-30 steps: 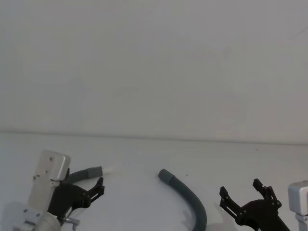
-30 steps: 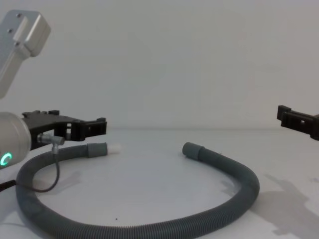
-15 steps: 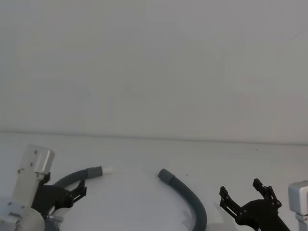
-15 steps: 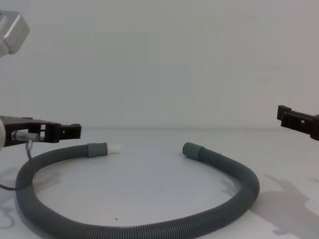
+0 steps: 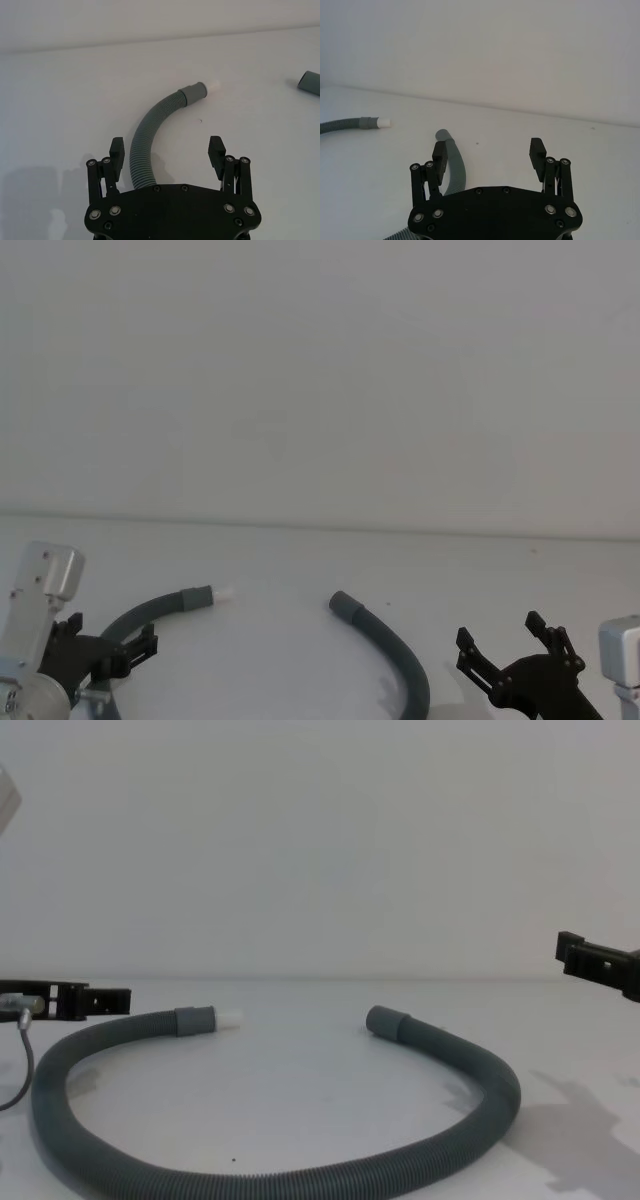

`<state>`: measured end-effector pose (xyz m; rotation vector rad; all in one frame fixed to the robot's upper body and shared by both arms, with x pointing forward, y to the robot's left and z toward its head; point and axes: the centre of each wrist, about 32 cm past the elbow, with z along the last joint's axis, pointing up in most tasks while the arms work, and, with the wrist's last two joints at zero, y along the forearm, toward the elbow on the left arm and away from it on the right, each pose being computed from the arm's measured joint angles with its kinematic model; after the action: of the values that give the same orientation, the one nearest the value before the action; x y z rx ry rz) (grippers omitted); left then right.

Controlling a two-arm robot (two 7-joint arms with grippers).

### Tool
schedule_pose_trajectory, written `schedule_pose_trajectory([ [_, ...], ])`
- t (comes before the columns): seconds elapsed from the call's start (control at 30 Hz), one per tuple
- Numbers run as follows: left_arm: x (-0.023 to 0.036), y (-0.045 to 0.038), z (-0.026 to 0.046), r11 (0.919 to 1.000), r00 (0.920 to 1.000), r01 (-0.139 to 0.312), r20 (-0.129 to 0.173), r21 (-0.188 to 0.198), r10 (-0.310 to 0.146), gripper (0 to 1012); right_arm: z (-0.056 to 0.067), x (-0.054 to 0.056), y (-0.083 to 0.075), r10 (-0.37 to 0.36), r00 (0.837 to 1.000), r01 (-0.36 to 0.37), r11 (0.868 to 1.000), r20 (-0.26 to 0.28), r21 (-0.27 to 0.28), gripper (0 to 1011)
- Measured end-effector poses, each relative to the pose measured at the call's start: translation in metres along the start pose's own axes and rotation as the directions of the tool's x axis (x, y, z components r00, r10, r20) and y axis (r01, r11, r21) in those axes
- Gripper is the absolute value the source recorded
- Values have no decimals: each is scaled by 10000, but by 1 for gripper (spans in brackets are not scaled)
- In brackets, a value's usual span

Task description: Use both hands to pick up one end of the pipe from the table, align the ends, and insert them.

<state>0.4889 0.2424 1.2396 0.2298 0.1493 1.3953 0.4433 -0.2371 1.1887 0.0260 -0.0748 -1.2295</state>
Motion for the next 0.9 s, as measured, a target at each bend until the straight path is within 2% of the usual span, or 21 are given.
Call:
schedule_pose_trajectory([
  [0.4, 106, -85, 5, 9985, 9993, 207, -327, 509, -190, 1001, 0, 0, 0, 1, 10000, -1, 10000, 1, 0, 1001],
  [0.5, 142, -120, 8, 9970, 9990, 248, -377, 739, -220, 1002, 0, 0, 0, 1, 10000, -1, 10000, 0, 0, 1002],
  [0.7, 196, -173, 32, 9943, 9991, 293, -341, 1029, -259, 1001, 0, 0, 0, 1, 10000, -1, 10000, 1, 1, 1002],
  [0.9, 245, -245, 77, 9907, 9991, 420, -99, 1292, -411, 1001, 0, 0, 0, 1, 10000, -1, 10000, 0, 1, 1002],
])
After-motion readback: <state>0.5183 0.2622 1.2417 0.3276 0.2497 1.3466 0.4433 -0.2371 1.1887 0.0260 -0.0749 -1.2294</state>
